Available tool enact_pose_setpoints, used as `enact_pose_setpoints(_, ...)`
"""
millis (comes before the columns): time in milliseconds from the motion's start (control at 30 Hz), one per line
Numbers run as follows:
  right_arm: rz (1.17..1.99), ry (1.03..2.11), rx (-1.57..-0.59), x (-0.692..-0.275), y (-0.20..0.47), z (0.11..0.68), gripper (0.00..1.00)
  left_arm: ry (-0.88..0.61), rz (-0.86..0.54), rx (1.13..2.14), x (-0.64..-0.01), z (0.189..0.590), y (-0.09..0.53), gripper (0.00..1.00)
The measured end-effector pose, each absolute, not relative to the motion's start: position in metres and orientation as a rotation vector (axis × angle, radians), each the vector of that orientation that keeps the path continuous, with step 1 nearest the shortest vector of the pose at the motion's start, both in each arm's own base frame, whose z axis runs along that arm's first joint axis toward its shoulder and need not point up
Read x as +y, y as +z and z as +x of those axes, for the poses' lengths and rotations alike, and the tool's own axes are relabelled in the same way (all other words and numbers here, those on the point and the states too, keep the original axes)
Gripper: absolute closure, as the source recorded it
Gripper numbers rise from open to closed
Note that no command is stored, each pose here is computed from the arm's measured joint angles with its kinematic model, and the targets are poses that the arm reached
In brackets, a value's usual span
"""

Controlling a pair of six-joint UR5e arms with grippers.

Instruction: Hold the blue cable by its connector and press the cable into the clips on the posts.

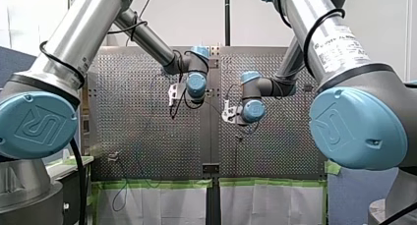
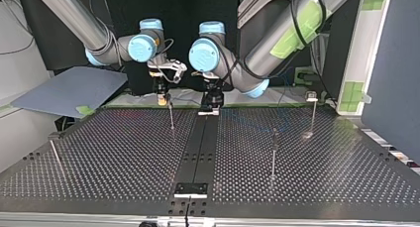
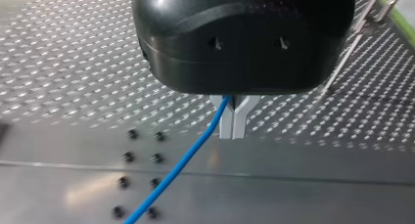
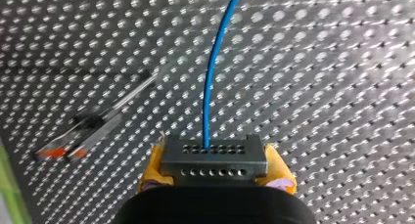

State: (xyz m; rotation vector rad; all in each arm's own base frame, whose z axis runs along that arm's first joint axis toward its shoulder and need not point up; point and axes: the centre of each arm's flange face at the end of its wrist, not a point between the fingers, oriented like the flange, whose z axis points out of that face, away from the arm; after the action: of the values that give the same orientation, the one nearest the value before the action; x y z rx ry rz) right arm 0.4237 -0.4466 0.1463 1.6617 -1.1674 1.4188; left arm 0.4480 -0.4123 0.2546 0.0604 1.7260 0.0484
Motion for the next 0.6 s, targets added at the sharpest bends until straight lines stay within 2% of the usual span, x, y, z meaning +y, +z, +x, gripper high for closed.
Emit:
enact_pose_setpoints(267,1.679,1.369,-1.186,-0.439,0.129,0.407,1.00,0.047,0.115,1.757,-0.432,0.438,0.213,1.00)
enact_pose_setpoints(600,1.649,1.363,-1.202,-0.435,0.111,0.385,1.00,-0.005,0.141,1.748,-0.460,0.423,0.182,1.00)
